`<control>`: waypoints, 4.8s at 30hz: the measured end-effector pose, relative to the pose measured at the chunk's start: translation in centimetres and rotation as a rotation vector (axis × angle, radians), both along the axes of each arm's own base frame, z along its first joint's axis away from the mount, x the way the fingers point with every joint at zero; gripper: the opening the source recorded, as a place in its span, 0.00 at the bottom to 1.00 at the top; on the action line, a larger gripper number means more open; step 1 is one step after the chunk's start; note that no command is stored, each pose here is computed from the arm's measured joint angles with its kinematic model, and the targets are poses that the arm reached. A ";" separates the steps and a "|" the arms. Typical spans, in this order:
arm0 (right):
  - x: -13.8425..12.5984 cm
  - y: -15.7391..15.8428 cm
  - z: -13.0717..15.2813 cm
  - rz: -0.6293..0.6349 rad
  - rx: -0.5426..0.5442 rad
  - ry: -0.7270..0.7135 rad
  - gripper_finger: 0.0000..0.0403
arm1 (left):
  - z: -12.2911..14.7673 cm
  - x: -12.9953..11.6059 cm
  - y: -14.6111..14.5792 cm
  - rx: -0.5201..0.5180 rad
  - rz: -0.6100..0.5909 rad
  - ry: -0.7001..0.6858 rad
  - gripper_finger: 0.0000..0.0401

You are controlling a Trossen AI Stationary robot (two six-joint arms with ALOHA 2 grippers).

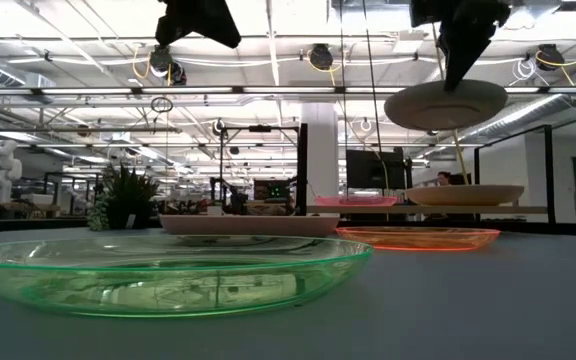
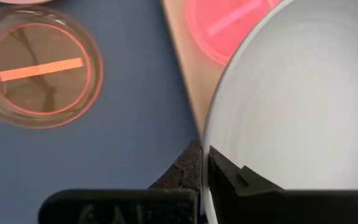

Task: Place and stack plates onto a shelf
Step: Stack the light blue plate on the gray plate on the shelf, then stack the transparent blue plate on the transparent pink plate on the shelf

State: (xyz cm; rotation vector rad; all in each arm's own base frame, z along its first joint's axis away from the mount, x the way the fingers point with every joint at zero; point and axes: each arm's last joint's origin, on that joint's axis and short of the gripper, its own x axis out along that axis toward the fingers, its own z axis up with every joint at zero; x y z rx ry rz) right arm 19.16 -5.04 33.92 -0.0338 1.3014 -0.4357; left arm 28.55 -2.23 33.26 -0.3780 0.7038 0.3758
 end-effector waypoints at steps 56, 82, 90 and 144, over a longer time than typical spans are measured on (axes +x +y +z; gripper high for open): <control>-0.1 -7.6 -10.1 -0.092 0.181 0.216 0.00 | 0.1 0.2 1.2 -0.030 0.017 -0.018 0.09; 0.3 -8.1 -10.0 -0.090 0.100 0.187 0.01 | 0.1 0.2 1.2 -0.029 0.017 -0.018 0.09; 0.3 -8.1 -10.0 -0.090 0.098 0.187 0.05 | 0.1 0.2 1.2 -0.029 0.017 -0.018 0.09; -4.7 -3.7 -8.6 -0.423 0.405 -0.222 0.00 | -1.1 0.1 0.7 -0.040 -0.024 0.068 0.09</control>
